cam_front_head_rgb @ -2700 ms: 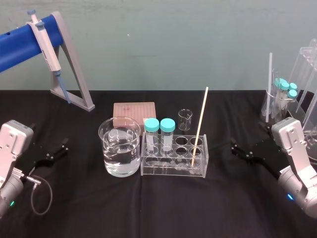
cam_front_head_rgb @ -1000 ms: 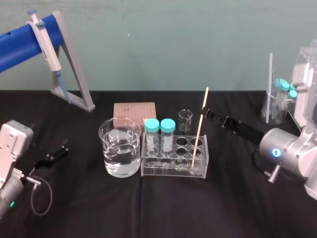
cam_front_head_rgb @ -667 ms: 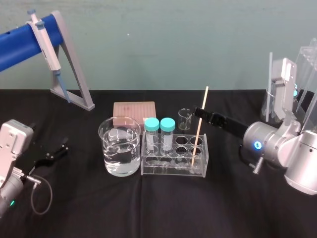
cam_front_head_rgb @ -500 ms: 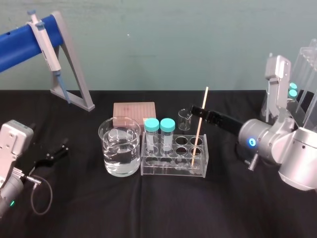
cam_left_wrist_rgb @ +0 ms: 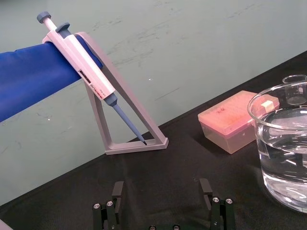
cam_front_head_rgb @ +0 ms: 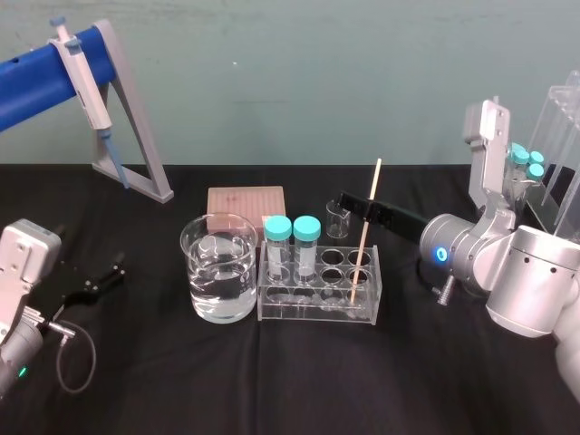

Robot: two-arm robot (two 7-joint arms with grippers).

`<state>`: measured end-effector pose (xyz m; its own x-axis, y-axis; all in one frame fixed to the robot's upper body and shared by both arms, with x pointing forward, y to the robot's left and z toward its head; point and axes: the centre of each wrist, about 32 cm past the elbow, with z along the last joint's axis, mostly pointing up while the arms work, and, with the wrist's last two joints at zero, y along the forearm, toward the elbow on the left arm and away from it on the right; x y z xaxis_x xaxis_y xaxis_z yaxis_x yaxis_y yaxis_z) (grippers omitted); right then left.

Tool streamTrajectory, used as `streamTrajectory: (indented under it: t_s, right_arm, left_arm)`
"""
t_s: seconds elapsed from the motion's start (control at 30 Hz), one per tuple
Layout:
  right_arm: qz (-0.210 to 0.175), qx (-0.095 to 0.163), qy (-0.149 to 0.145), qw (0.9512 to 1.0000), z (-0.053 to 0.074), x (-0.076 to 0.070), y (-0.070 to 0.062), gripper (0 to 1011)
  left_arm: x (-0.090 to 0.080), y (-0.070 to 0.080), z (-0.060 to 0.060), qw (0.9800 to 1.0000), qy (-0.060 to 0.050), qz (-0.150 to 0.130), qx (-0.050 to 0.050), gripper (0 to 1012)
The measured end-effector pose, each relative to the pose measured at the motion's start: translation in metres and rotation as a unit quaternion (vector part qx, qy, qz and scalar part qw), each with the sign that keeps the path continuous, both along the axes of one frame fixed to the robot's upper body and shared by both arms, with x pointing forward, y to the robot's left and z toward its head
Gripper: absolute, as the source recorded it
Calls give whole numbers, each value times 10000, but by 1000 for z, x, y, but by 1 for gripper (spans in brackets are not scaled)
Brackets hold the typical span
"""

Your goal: Hold the thermometer with one hand and immerse one end into the beaker, then reinsert it into the test tube rack.

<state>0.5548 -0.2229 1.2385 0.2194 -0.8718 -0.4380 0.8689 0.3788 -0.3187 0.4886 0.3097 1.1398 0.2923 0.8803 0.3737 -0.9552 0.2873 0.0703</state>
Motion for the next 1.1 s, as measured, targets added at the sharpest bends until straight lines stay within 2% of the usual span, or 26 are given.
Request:
streamTrajectory:
  t_s: [0.2, 0.43, 0.5, 0.7, 0.73, 0.83, 0.87, 0.93, 0.97, 1.07, 1.1]
  right_arm:
    - [-51, -52, 22, 10000, -2, 4, 1, 1000]
    - [-48, -70, -57, 9999, -4, 8, -2, 862]
    - [-41, -47, -71, 10000, -5, 9, -3, 769]
    - [-20, 53, -85, 9999, -5, 10, -5, 624]
    - [-4, 66, -86, 9999, -5, 10, -5, 552]
    - [9, 81, -86, 9999, -6, 10, -5, 488]
    - [20, 91, -88, 9999, -6, 11, -5, 426]
    - [23, 97, -90, 9999, -6, 11, -5, 390]
    - [26, 102, -94, 9999, -6, 11, -5, 330]
    - [26, 107, -103, 9999, -6, 11, -5, 273]
    - [24, 111, -109, 9999, -6, 11, -5, 205]
  left_arm:
    - [0, 0, 0, 10000, 0, 0, 1, 1004]
    - [0, 0, 0, 10000, -1, 0, 0, 1003]
    - [0, 0, 0, 10000, 0, 0, 0, 1004]
    - [0, 0, 0, 10000, 0, 0, 0, 1004]
    - [0, 0, 0, 10000, 0, 0, 0, 1004]
    - [0, 0, 0, 10000, 0, 0, 0, 1004]
    - [0, 0, 0, 10000, -1, 0, 0, 1004]
    - [0, 0, 0, 10000, 0, 0, 0, 1004]
    - [0, 0, 0, 10000, -1, 0, 0, 1004]
    - [0, 0, 0, 10000, -1, 0, 0, 1004]
    - [0, 0, 0, 10000, 0, 0, 0, 1004]
